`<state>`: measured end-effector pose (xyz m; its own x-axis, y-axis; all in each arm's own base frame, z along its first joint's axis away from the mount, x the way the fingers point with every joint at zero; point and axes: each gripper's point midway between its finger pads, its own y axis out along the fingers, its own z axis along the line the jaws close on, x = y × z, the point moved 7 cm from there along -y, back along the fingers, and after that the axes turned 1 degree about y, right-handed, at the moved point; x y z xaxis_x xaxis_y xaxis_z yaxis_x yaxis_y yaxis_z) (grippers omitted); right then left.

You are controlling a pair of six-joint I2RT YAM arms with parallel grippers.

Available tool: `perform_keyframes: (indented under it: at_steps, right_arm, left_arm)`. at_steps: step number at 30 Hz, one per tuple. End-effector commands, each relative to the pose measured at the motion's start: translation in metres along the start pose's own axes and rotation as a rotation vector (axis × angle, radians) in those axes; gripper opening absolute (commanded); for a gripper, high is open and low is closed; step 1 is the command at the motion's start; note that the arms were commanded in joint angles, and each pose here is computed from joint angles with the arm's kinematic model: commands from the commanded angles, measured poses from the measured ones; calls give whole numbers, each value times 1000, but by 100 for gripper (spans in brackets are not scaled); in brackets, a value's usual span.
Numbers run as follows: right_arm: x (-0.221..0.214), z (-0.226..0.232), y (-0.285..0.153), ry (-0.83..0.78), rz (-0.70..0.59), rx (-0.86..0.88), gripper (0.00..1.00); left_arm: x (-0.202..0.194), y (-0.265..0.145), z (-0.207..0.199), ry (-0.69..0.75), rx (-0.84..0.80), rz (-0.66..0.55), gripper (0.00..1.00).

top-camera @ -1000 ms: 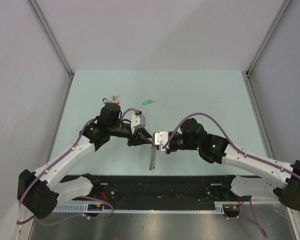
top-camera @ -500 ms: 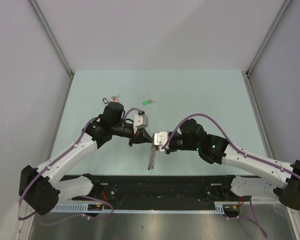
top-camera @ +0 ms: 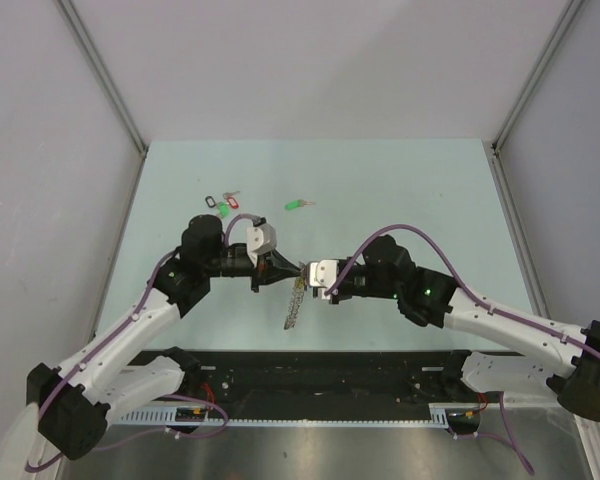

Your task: Put the keys on the keyring

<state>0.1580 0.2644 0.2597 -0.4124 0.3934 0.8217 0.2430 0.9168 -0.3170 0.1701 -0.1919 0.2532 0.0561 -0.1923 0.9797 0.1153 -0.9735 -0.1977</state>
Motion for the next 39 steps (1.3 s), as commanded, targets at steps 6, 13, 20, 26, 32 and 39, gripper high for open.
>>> perform_keyframes:
  at_steps: [6,13,20,26,32,39]
  right_arm:
    - [8,-2,8,-3,-56,23,0]
    - [7,-3,2,4,-34,-4,0]
    - [9,-3,-3,-1,-31,-10,0]
    - [9,-2,-3,-6,-29,-9,0]
    - [7,-5,-1,1,-18,-31,0]
    - [9,-7,1,9,-25,-46,0]
  left_arm:
    - [26,1,6,40,19,-139,0]
    - [18,2,7,42,-20,-52,13]
    - [14,-1,10,66,1,2,29]
    - [10,1,9,68,-34,17,39]
    - [12,0,11,70,-5,26,40]
    - [15,-3,10,64,31,13,50]
